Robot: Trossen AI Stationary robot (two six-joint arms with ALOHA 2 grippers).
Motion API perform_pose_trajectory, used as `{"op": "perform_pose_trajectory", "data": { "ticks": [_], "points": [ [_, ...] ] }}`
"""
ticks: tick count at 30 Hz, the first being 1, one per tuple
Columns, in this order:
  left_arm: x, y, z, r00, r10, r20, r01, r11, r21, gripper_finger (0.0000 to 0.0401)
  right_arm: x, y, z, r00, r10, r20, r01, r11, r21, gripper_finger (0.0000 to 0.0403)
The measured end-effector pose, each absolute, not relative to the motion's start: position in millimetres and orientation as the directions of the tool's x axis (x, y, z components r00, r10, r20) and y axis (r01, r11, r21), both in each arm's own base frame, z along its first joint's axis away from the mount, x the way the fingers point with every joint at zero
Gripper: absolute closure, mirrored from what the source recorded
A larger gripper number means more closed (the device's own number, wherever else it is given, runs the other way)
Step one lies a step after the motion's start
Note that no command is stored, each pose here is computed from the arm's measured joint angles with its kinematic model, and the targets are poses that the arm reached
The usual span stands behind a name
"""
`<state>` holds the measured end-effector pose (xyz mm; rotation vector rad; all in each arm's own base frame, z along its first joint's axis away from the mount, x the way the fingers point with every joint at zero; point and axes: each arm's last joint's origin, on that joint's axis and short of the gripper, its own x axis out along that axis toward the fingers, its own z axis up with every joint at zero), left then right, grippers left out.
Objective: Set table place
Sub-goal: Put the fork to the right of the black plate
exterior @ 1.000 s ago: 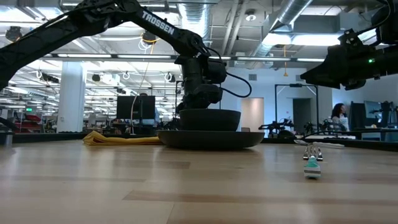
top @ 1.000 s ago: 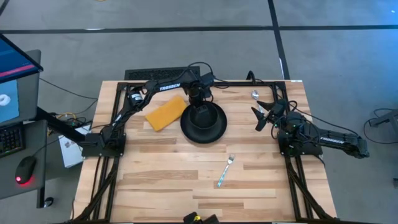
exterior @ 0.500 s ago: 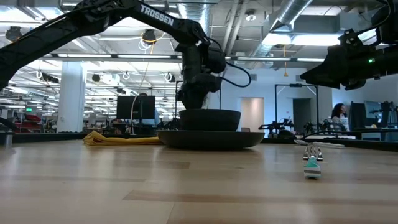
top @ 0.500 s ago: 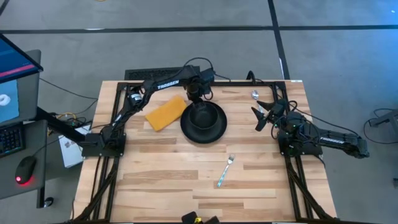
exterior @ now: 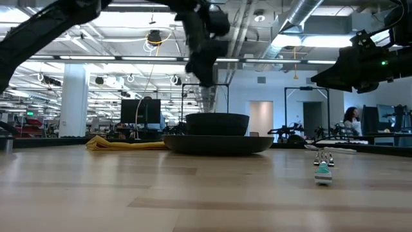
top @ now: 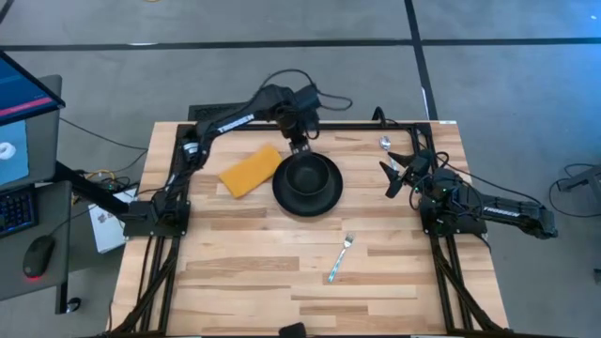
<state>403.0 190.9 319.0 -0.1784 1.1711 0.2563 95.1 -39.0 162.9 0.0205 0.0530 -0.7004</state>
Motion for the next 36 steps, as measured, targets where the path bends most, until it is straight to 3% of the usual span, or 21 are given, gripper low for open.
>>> {"op": "perform_pose_trajectory", "data": {
  "ticks": [6, 12, 17, 26, 31, 36],
  "points": [
    [397.5, 170.4, 372.6, 0.577, 0.198, -0.793, -0.237, 0.969, 0.069, 0.0262, 95.1, -39.0, 162.9, 0.763, -0.644, -0.056, 0.646, 0.763, 0.033, 0.0163],
    [388.1, 156.5, 390.3, 0.656, 0.23, -0.719, -0.233, 0.968, 0.097, 0.0262, 95.2, -38.8, 162.9, 0.765, -0.642, -0.056, 0.644, 0.764, 0.039, 0.0163],
    [383.3, 142.2, 401.5, 0.805, 0.262, -0.532, -0.229, 0.965, 0.128, 0.0262, 95.2, -38.8, 162.9, 0.765, -0.642, -0.056, 0.644, 0.763, 0.056, 0.0163],
    [337.0, 113.5, 350.1, 0.852, 0.274, -0.447, -0.258, 0.961, 0.098, 0.0262, 95.6, -38.2, 162.7, 0.775, -0.629, -0.058, 0.632, 0.773, 0.057, 0.0163],
    [300.2, 90.9, 310.8, 0.92, 0.254, -0.298, -0.241, 0.967, 0.08, 0.0262, 99.1, -31.7, 161.9, 0.873, -0.483, -0.064, 0.486, 0.872, 0.062, 0.0163],
    [266.2, 70.7, 263.3, 0.947, 0.239, -0.213, -0.227, 0.971, 0.079, 0.0262, 100.8, -26.9, 165.6, 0.909, -0.417, -0.025, 0.414, 0.889, 0.195, 0.0163]
  ]
}}
